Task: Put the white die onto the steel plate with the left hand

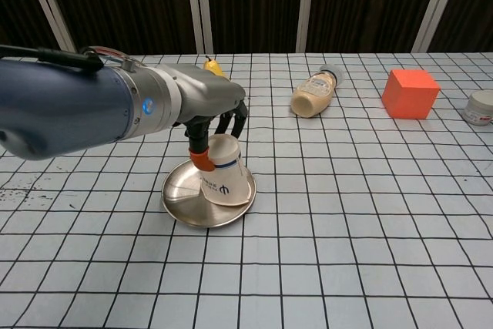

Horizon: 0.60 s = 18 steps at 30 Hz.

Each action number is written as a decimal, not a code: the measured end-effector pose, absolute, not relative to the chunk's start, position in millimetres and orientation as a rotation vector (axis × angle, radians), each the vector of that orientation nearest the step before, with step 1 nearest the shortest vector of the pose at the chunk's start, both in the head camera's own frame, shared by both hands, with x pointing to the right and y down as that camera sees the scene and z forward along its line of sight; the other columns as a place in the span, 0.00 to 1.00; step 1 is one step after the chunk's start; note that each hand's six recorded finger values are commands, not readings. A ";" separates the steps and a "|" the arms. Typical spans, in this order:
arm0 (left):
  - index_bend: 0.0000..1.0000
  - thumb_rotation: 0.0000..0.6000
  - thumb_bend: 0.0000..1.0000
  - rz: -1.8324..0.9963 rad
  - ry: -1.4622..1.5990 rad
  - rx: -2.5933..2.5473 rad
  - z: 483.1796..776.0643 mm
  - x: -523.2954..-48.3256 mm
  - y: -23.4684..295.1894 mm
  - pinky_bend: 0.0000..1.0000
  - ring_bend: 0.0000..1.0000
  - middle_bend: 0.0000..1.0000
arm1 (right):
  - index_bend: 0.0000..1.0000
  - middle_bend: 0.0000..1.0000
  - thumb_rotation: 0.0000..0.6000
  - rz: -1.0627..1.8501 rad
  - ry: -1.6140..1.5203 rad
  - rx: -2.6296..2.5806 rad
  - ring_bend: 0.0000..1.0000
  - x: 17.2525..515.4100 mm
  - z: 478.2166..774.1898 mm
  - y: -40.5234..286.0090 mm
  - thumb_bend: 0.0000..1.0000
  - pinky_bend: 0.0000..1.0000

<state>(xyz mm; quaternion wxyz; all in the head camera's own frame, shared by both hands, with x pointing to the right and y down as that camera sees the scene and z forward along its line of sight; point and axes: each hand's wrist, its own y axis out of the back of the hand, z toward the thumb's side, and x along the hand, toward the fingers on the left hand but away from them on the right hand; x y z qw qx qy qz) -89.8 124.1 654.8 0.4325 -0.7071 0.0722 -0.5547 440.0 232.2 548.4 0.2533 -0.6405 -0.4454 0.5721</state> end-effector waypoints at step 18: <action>0.46 1.00 0.43 -1.444 0.163 -1.772 654.7 -102.4 118.5 0.70 0.65 0.47 | 0.20 0.03 1.00 1.559 -1.205 -1.744 0.10 439.6 549.8 232.4 0.14 0.00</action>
